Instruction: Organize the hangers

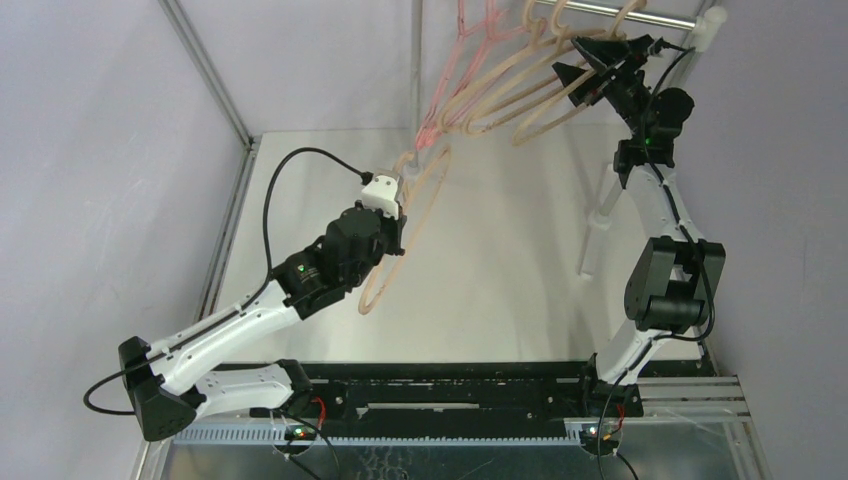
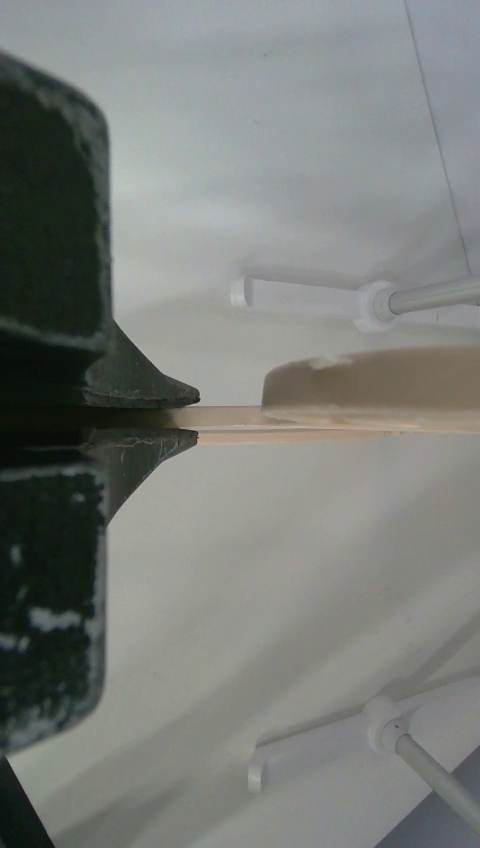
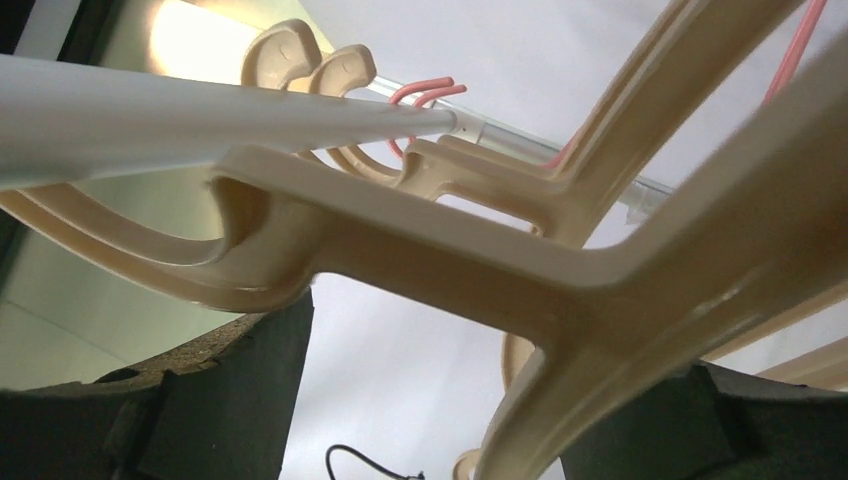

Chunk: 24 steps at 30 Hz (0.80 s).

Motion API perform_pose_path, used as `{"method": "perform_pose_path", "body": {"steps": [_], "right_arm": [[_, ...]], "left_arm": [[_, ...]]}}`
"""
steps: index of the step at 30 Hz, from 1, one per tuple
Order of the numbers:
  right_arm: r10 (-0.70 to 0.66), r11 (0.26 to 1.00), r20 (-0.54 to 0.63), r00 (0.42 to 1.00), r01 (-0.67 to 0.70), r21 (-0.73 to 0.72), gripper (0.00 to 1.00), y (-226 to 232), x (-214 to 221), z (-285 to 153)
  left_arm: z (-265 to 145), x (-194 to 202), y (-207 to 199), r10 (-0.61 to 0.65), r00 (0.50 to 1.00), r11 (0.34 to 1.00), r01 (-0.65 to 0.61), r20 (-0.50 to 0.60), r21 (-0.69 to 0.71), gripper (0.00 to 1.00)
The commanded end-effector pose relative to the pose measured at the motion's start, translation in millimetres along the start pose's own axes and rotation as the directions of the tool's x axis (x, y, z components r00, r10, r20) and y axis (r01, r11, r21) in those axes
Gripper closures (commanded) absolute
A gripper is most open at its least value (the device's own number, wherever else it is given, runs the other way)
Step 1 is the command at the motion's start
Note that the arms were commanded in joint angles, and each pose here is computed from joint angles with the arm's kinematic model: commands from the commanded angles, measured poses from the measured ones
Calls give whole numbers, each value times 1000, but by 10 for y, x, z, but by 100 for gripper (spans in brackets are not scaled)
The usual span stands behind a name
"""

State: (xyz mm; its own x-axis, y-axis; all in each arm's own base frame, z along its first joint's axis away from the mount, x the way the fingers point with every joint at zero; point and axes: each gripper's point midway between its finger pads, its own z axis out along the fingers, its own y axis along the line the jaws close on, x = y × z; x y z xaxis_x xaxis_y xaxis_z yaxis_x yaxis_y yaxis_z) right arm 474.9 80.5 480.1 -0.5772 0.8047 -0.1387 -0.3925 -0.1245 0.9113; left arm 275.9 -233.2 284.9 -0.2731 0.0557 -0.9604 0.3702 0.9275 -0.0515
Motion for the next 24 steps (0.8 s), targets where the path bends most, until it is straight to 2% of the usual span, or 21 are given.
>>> {"method": "perform_pose_path", "body": {"steps": [1,5,10,18,24], "right_arm": [[-25,999,-25,999,24,-26,12,27,92,-79],[-61,995,8,998,60,80,9,-220,120,-199],[-228,945,63,972,205,255,8,-349,149,-348],[-487,794,72,871,406,452,5,-327,143,-644],[-598,664,34,801,471,580,3,-313,132,-867]], "left_arm": [[-16,-191,17,-26,998,1000,26,65,1,100],[-4,-174,-1,-25,998,1000,25,59,7,100],[5,-175,-23,-27,998,1000,27,56,15,100],[22,-165,-39,-27,998,999,26,52,19,100],[26,-170,-48,-27,998,999,25,51,22,100]]}}
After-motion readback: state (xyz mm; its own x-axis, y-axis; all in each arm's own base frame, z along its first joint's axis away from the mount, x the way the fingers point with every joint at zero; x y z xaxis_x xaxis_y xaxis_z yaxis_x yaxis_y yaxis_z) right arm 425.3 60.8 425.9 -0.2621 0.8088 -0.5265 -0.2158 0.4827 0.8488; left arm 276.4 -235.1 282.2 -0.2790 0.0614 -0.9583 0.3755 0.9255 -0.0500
